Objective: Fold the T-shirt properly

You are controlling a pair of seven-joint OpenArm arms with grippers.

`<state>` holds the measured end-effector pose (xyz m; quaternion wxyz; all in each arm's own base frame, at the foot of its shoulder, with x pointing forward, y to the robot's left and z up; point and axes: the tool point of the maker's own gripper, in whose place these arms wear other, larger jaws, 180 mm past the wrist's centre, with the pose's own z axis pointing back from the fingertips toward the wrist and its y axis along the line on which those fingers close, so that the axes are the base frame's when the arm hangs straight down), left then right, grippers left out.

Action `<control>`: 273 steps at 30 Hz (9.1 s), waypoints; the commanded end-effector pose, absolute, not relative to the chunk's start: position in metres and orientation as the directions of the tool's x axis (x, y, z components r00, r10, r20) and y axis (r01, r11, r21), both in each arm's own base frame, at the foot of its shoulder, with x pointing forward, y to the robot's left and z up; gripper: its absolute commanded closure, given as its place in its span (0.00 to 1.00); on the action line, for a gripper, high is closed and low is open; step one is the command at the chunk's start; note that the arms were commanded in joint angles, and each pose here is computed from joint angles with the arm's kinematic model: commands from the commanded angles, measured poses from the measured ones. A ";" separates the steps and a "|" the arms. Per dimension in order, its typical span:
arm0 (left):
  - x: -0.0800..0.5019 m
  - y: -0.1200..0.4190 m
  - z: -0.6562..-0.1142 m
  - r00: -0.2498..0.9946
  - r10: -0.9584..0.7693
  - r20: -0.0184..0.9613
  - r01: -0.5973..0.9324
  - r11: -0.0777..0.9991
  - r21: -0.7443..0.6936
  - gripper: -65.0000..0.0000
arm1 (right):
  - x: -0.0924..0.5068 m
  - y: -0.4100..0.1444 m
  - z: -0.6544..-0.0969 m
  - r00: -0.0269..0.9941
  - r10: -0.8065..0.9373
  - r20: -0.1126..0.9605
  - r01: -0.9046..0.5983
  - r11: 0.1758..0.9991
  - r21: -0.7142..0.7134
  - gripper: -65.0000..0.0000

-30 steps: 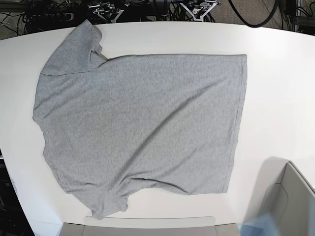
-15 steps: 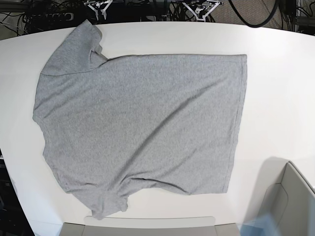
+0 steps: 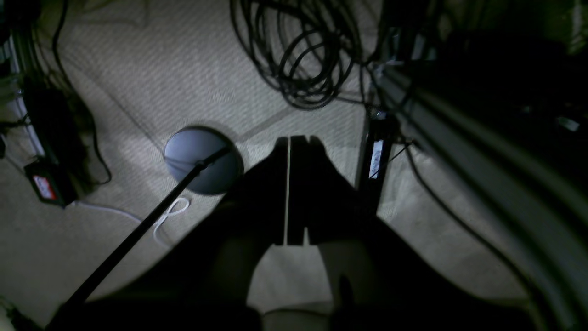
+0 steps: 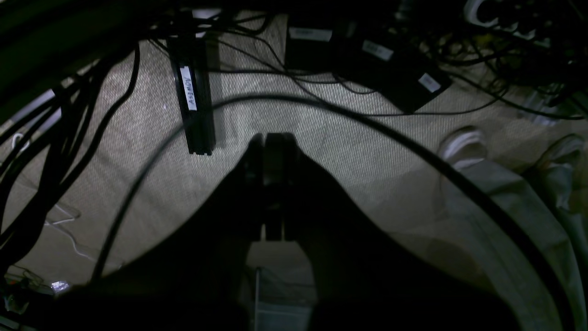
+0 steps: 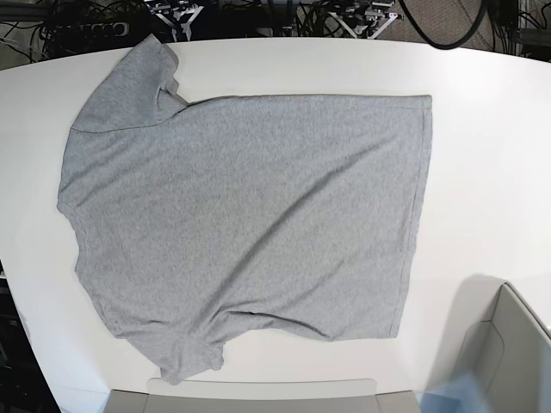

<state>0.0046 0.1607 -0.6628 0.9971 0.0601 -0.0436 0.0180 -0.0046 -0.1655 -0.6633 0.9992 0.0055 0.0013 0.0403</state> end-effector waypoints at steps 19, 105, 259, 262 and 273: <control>0.018 0.162 -0.659 0.975 0.018 0.221 -0.046 0.991 0.122 1.00 | 0.007 -0.146 -0.661 0.988 0.106 0.114 -0.111 0.993 0.043 1.00; 0.068 0.161 -0.351 0.388 -0.114 0.915 -0.068 0.986 0.151 1.00 | 0.092 -0.180 -0.410 0.700 0.169 0.694 -0.259 0.965 0.027 1.00; 0.247 0.199 -0.201 -0.153 -0.343 0.927 -0.033 0.939 0.343 0.70 | 0.326 -0.176 -0.105 -0.040 0.007 0.999 -0.487 0.873 -0.026 0.76; 0.240 0.195 -0.210 -0.124 -0.337 0.933 -0.014 0.941 0.338 0.70 | 0.301 -0.207 -0.127 0.045 -0.070 0.997 -0.427 0.900 0.082 0.76; 0.235 0.195 -0.219 -0.095 -0.335 0.937 -0.003 0.942 0.336 0.70 | 0.231 -0.255 -0.232 0.361 -0.209 0.909 -0.183 0.940 0.289 0.75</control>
